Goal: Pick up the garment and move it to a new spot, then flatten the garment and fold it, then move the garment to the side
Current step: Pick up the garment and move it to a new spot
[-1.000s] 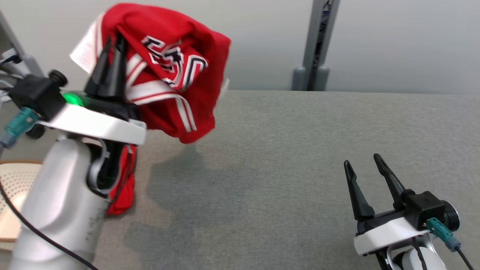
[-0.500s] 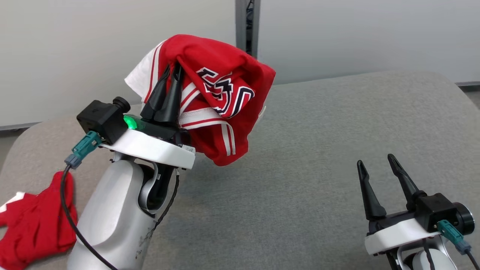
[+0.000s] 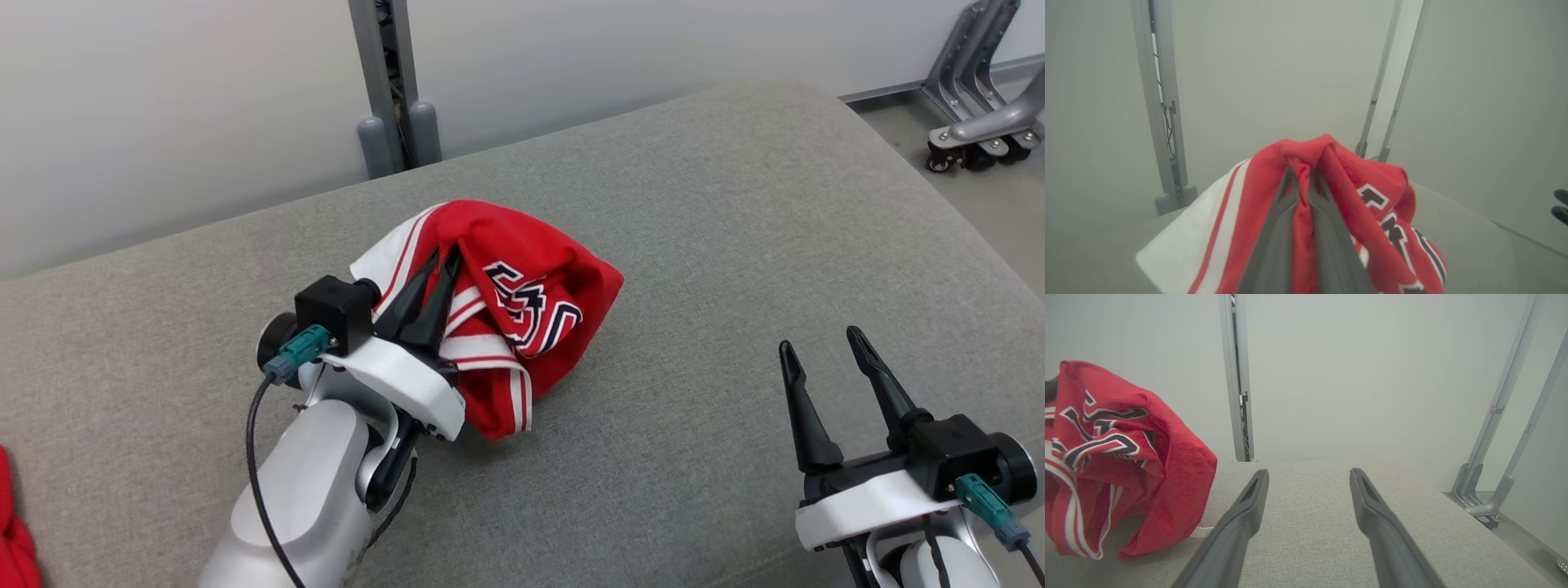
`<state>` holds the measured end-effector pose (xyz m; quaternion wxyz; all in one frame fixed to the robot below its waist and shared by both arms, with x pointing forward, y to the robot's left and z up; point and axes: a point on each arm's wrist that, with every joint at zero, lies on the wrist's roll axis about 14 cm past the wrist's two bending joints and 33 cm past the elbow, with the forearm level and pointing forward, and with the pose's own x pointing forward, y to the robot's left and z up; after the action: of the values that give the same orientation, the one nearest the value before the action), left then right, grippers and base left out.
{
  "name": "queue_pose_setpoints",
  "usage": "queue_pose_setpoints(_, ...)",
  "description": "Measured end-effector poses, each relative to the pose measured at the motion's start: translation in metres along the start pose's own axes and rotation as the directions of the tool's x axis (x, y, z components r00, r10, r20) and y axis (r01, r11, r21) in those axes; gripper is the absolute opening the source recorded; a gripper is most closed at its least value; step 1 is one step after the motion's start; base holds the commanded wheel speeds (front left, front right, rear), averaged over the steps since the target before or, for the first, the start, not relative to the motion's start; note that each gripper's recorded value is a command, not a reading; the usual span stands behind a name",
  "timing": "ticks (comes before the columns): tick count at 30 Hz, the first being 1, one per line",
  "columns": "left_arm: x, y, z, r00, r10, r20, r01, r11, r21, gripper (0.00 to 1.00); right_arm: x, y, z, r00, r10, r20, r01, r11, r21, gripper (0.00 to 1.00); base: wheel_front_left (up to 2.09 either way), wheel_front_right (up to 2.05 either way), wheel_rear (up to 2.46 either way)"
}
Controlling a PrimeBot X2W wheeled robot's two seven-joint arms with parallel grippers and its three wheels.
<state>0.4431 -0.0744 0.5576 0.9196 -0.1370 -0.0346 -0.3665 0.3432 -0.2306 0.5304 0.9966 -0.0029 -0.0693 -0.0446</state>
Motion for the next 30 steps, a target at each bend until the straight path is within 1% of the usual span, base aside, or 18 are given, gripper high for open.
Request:
queue_pose_setpoints(2,0.001,-0.002,-0.023,0.998,-0.011,-0.069,0.011,1.000,0.002,0.00,-0.002,-0.004,-0.003,1.000,-0.014,-0.011,0.014,1.000,-0.002,1.00,0.00,0.00,0.00)
queue_pose_setpoints(3,-0.002,-0.002,-0.037,0.993,-0.012,-0.113,0.013,1.000,0.003,0.08,-0.002,-0.006,-0.004,1.000,-0.019,-0.016,0.019,1.000,-0.004,1.00,0.00,0.00,0.00)
queue_pose_setpoints(4,-0.004,-0.001,-0.049,0.989,-0.013,-0.149,0.014,1.000,0.007,0.85,-0.003,-0.007,-0.006,1.000,-0.021,-0.022,0.021,1.000,-0.003,1.00,0.00,0.00,0.00)
queue_pose_setpoints(5,-0.003,0.003,-0.053,0.986,-0.002,-0.166,0.001,1.000,-0.002,1.00,-0.003,-0.006,-0.009,0.999,-0.020,-0.030,0.020,1.000,0.003,1.00,0.00,0.00,0.00)
queue_pose_setpoints(7,-0.001,0.006,-0.047,0.988,0.006,-0.151,-0.008,1.000,-0.013,1.00,-0.002,-0.004,-0.011,0.999,-0.015,-0.034,0.015,1.000,0.007,1.00,0.00,0.00,0.00)
queue_pose_setpoints(11,-0.007,0.015,-0.033,0.993,0.036,-0.115,-0.036,0.999,-0.004,1.00,0.004,0.003,-0.013,0.999,0.006,-0.036,-0.006,1.000,0.016,1.00,0.00,0.00,0.00)
queue_pose_setpoints(16,-0.030,0.047,-0.002,0.991,0.125,-0.041,-0.124,0.991,0.042,1.00,0.013,0.022,-0.012,0.998,0.062,-0.025,-0.061,0.998,0.033,1.00,0.00,0.00,0.00)
queue_pose_setpoints(19,-0.053,0.071,0.023,0.979,0.200,0.028,-0.202,0.977,0.071,1.00,0.017,0.038,-0.012,0.994,0.110,-0.018,-0.109,0.993,0.045,1.00,0.00,0.00,0.00)
queue_pose_setpoints(22,-0.083,0.094,0.050,0.955,0.278,0.107,-0.289,0.951,0.113,1.00,0.025,0.057,-0.007,0.987,0.162,0.001,-0.162,0.985,0.056,1.00,0.00,0.00,0.00)
queue_pose_setpoints(24,-0.108,0.106,0.065,0.931,0.331,0.154,-0.352,0.926,0.136,1.00,0.029,0.073,-0.005,0.978,0.207,0.011,-0.207,0.976,0.065,1.00,0.00,0.00,0.00)
queue_pose_setpoints(27,-0.151,0.125,0.083,0.880,0.422,0.217,-0.458,0.876,0.155,1.00,0.031,0.100,-0.001,0.960,0.280,0.026,-0.282,0.957,0.074,1.00,0.00,0.00,0.00)
queue_pose_setpoints(30,-0.195,0.136,0.087,0.829,0.502,0.246,-0.547,0.821,0.165,1.00,0.031,0.126,0.005,0.935,0.350,0.047,-0.353,0.933,0.074,1.00,0.00,0.00,0.00)
